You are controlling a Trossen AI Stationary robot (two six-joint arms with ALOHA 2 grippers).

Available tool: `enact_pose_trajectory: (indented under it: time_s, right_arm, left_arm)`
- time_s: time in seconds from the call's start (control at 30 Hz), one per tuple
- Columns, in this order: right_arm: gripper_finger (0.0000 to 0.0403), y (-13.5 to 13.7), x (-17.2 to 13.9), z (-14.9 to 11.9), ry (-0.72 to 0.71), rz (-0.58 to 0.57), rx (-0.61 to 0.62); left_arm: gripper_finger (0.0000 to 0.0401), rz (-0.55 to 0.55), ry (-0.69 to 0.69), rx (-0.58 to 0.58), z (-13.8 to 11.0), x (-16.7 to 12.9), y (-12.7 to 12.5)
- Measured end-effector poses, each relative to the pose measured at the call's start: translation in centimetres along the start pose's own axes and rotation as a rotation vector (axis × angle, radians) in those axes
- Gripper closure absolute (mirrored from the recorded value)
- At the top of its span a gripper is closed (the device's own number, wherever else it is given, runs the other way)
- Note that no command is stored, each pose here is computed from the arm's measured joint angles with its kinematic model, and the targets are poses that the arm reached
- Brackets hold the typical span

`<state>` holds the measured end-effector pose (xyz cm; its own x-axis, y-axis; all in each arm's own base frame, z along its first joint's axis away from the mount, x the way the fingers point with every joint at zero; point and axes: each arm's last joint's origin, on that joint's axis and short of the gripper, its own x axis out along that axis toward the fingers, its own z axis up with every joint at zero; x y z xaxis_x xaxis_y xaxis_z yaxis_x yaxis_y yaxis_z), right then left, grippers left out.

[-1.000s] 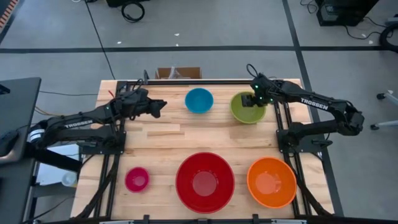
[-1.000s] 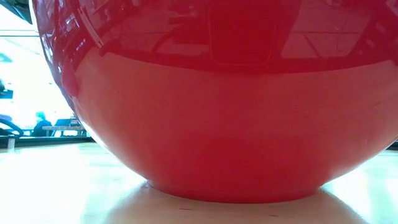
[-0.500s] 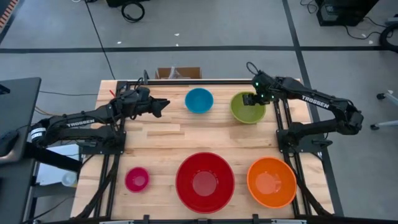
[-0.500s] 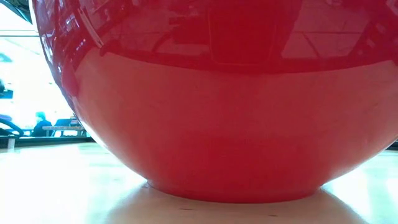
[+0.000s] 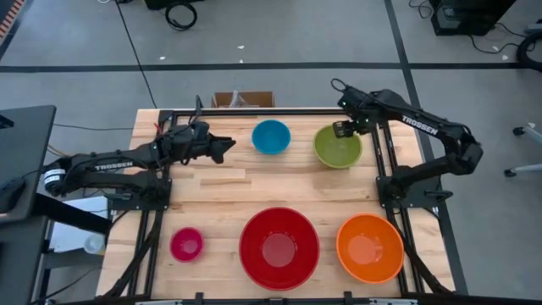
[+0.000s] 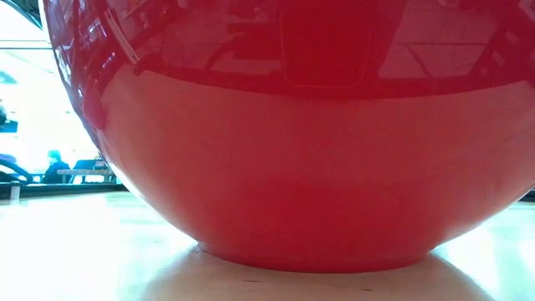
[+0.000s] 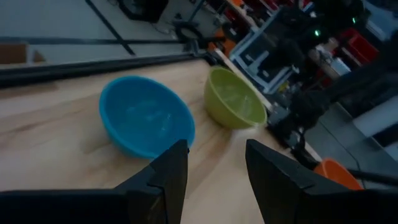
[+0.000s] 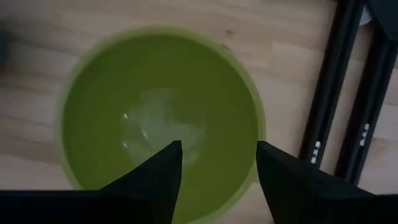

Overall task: Nest bowls inside each other
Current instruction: Stack the orange bowl on top of the red bowl

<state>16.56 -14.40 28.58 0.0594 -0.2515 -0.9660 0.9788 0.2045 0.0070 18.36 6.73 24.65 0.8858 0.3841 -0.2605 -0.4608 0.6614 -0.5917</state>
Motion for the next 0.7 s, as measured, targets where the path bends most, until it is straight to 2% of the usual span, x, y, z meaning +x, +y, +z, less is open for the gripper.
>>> enact_pose_trajectory:
  time_s: [0.1, 0.2, 0.53, 0.7]
  right_arm:
    - [0.0193, 0.1, 0.9, -0.2, 0.003, -0.086, -0.013]
    - [0.0193, -0.4, 2.0, -0.2, 0.048, -0.152, 0.022]
    - [0.0193, -0.8, 5.7, -1.2, 0.166, -0.252, 0.064]
    - [0.0193, -1.1, 7.1, -1.9, 0.178, -0.256, 0.102]
  left_arm:
    - [0.0236, -0.020, 0.031, 0.013, -0.6, 0.0, -0.5]
    - [0.0236, -0.020, 0.069, 0.029, -1.1, -0.1, -0.6]
    - [0.0236, 0.036, 0.150, 0.020, -1.9, -0.2, -0.2]
    - [0.0236, 0.053, 0.171, 0.025, -2.1, -0.3, 0.0]
